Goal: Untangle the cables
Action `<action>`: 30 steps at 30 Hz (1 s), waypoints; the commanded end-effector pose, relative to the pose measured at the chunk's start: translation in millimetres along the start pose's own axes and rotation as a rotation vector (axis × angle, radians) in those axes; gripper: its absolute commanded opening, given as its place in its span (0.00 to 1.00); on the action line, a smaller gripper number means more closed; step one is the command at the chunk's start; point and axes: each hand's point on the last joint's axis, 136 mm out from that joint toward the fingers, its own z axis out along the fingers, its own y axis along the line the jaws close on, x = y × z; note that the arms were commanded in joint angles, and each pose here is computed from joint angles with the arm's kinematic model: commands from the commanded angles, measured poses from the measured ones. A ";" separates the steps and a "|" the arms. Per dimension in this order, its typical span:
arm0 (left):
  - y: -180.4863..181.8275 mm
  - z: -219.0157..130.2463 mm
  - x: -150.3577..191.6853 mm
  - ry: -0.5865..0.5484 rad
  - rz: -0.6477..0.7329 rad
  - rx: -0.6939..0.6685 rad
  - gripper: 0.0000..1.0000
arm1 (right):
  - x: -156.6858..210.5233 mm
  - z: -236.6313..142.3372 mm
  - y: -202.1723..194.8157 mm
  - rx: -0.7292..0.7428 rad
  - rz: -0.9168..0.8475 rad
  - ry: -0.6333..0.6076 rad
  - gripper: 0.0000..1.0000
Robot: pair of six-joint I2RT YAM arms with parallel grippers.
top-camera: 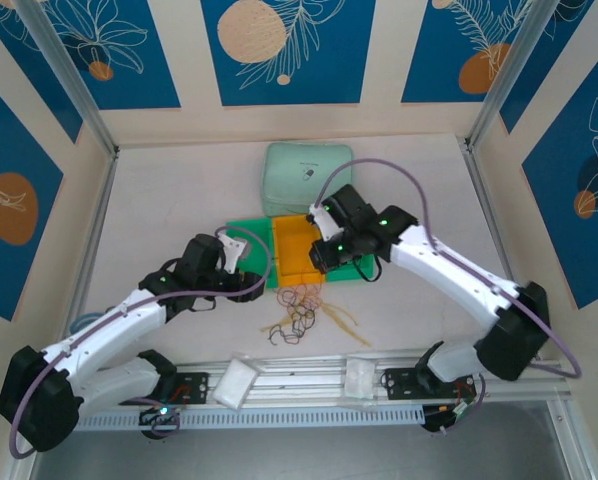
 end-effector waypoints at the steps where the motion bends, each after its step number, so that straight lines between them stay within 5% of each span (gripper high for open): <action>1: -11.0 -5.5 -10.8 -0.037 0.052 0.033 0.64 | -1.7 -35.8 17.8 -0.046 -0.003 -0.045 0.00; 14: -73.6 -6.9 -32.1 -0.098 0.279 0.155 0.65 | -20.4 -88.3 51.8 -0.227 0.052 -0.201 0.00; 30: -111.2 63.5 -24.3 -0.065 0.480 0.181 0.65 | -29.1 -116.4 56.8 -0.372 0.163 -0.221 0.00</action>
